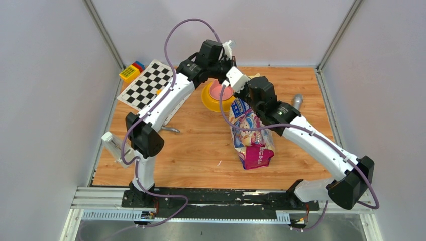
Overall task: Serve the pet food
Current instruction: Open the pet food bag at the center of the board.
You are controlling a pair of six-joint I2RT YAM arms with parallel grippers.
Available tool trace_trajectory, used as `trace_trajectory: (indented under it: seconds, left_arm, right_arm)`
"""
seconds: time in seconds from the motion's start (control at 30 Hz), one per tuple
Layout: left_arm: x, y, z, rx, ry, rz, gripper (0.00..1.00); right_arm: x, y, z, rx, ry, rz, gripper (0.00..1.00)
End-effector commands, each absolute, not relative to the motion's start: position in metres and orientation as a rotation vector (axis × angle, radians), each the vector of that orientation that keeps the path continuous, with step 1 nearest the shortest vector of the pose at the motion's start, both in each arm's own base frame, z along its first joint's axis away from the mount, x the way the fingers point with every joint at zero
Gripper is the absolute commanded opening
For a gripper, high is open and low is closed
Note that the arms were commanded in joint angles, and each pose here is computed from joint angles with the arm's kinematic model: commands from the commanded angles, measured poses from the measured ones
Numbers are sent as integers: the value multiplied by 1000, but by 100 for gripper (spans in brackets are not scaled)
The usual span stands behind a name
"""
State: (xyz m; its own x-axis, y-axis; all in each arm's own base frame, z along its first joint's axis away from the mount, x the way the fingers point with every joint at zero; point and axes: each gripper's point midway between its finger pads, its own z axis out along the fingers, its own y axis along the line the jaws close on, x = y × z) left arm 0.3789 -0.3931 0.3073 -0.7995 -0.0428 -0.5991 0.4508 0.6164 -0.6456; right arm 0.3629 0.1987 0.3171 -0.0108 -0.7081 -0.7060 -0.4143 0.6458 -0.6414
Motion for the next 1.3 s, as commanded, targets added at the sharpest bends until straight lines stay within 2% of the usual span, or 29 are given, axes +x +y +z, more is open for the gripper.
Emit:
trace_trajectory:
  seconds: [0.0,0.67,0.93,1.07,1.27]
  left_arm:
    - [382,-369,286,307,2323,-962,0]
    - [381,-350,254,286,2402,-821,0]
    - [386,-342,261,304,2374,-753,0]
    - [393,-334,266,309,2346,-685,0]
    - [400,-327,265,322,2332,-608,0]
  right_arm:
    - [370,188,382,-737,1488,-321,0]
    - [374,175,392,-663,1458,-379,0]
    - [360,193,350,-818,1641,-160,0]
    - [366,182,341,-835,1668,-266,0]
    - [378,162,359,-846,1560,-482,0]
